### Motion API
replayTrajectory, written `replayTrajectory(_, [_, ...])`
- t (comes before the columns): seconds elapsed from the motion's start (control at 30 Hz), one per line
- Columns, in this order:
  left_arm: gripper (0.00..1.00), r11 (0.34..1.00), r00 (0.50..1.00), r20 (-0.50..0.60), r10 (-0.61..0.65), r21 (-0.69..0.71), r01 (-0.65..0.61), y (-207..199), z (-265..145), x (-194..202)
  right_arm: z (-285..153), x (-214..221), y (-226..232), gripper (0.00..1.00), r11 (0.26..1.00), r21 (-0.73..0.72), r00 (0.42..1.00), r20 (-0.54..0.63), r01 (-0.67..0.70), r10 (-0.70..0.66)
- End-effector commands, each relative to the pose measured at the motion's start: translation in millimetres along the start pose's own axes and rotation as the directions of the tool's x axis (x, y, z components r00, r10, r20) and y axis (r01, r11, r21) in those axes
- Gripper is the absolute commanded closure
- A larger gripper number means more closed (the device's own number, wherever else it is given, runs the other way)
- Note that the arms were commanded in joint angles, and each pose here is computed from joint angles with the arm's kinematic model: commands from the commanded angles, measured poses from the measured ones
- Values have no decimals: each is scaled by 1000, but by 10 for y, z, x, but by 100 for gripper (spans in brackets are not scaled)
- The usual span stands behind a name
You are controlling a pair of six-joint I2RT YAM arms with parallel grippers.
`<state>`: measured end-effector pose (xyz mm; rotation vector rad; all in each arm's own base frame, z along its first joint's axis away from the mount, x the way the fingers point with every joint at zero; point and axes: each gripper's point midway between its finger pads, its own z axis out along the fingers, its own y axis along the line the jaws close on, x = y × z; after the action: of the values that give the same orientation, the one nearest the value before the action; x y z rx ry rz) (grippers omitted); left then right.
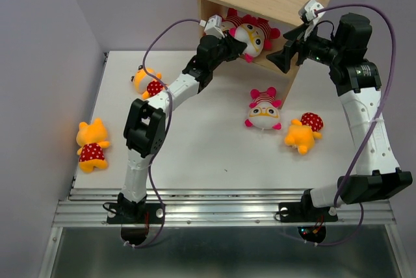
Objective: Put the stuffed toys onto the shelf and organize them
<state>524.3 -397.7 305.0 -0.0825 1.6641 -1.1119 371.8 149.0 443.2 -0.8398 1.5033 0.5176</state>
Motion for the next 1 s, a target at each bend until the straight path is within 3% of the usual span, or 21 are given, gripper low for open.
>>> replayTrajectory(0.0, [66,997,997,64,40,56,-44,-305,-41,-260,-83,-195,13,0,999,11,997,61,37,-38])
replayTrajectory(0.1, [54,998,998,54,40,51,-43,-303,-60,-238,-84,-172,-24,0,999,18,998,58,28,-29])
replayTrajectory(0.2, [33,998,997,62,44,47,-47,-337,-93,-291,-75,-155,-24,0,1000,15,998,55,23,-24])
replayTrajectory(0.27, [28,997,995,76,57,46,-60,-381,-133,-372,-75,-143,-17,0,1000,13,998,53,20,-20])
replayTrajectory(0.77, [25,981,975,135,177,50,-185,-675,-736,-721,-98,-66,83,0,1000,-21,999,44,13,-12])
replayTrajectory(0.93, [24,968,959,150,242,31,-249,-635,-1175,-747,-132,202,455,0,975,-223,1000,-17,-5,1])
replayTrajectory(0.97, [24,962,949,183,258,39,-269,-732,-1347,-883,-120,317,491,0,962,-268,998,-28,45,-55])
